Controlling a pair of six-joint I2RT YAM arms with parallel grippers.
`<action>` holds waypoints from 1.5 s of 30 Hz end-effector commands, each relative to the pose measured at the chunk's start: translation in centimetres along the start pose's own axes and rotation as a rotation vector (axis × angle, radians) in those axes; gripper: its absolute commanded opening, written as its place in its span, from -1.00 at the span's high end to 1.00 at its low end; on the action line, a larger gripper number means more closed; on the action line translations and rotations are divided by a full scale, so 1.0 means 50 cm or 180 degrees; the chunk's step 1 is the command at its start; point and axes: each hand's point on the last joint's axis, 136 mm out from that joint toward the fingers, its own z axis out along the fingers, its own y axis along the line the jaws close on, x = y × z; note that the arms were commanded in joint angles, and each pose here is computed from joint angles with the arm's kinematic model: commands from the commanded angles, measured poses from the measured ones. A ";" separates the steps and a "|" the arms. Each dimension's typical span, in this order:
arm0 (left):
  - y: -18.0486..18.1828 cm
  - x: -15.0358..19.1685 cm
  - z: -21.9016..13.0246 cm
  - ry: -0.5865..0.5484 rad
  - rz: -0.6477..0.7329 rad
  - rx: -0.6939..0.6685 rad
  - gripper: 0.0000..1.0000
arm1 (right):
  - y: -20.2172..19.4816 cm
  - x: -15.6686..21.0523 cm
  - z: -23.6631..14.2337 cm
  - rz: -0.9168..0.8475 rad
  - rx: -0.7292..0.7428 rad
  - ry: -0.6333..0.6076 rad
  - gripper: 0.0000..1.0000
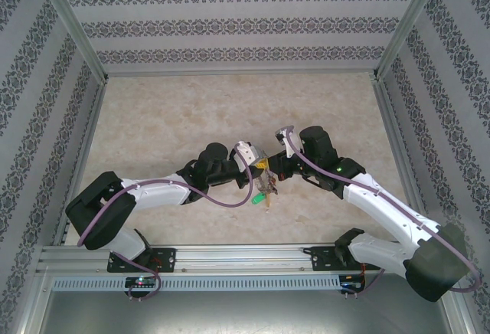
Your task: Put the keys on the keyring
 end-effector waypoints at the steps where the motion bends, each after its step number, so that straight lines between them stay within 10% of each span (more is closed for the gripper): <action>1: -0.006 -0.031 -0.004 -0.0056 0.0100 0.0007 0.65 | 0.050 -0.044 -0.014 -0.0202 -0.0271 -0.0156 1.00; 45: -0.005 -0.038 -0.011 -0.0028 0.0185 -0.0012 0.81 | 0.045 -0.035 -0.002 -0.0180 -0.0227 -0.0070 1.00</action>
